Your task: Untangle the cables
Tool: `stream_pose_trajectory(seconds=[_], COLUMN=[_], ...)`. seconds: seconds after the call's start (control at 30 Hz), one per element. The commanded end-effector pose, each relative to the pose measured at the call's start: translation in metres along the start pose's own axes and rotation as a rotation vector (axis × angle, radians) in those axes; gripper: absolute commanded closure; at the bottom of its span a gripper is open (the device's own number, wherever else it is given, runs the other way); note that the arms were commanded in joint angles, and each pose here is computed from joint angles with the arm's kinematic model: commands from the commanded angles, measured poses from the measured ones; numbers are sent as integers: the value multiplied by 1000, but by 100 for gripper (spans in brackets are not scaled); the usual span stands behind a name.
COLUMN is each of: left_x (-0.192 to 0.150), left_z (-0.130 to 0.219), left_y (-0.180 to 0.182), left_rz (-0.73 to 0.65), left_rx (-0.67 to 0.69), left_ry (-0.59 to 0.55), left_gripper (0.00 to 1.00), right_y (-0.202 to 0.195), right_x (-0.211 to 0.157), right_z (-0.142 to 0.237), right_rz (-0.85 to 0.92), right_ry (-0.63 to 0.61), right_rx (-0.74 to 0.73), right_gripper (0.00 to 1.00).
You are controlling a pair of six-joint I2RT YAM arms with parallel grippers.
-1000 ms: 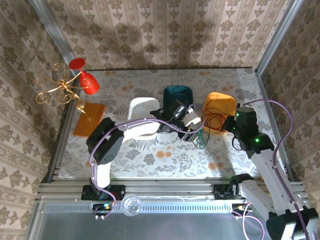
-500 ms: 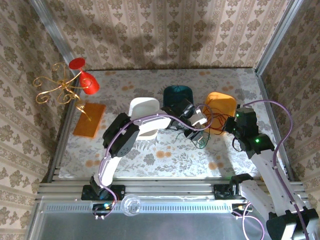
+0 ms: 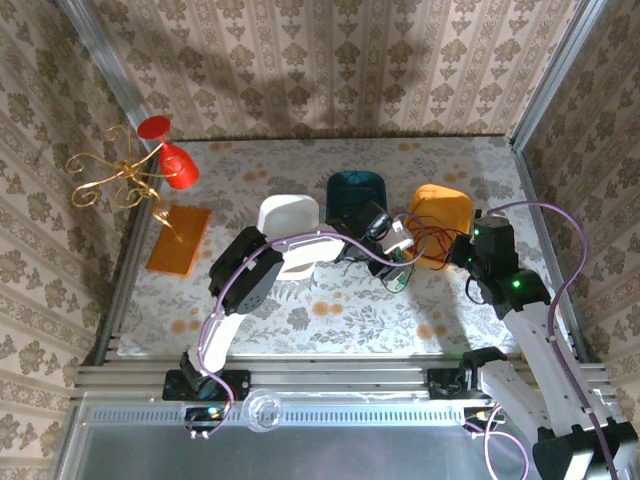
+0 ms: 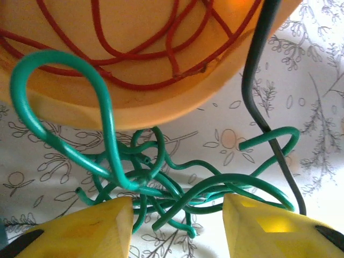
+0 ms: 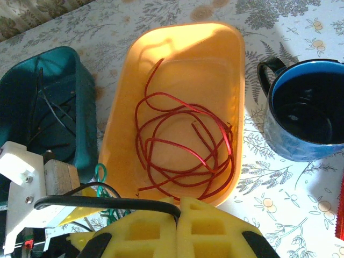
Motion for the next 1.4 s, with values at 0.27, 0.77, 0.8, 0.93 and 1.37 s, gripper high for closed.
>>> stream_pose_trajectory(seconds=[0.27,0.77,0.8,0.93,1.37], left_x=[-4,-64,-71,-91,-107], left_z=[-17,47,50,59,66], left_y=[-2,5,6,10,19], left_rz=[-32,71,80,127,195], left_rx=[118,129,138,177,217], left_ry=[-56,-22,-16,3,-2], left_gripper=[91,100,100,100,100], right_y=[1,4,4,2,9], right_x=[0,47,53,80,157], right_z=[5,53,58,78,127], right_rz=[12,19,24,33,-65], right_ry=[5,-197,-222,-333,-732], right_rx=[9,60,60,14,77], right_gripper=[99,99,99,99,100])
Point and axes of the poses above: each hand's point on the last joint's axis, 136 mm out from that joint toward the fingers, its own z axis back along the fingers, its own y axis along the line the jaws close on, x = y × z, the point moved 10 cm from there along z, back along the fingers, and after that the axes turned 14 degrees about z, right-handed, at the moved point
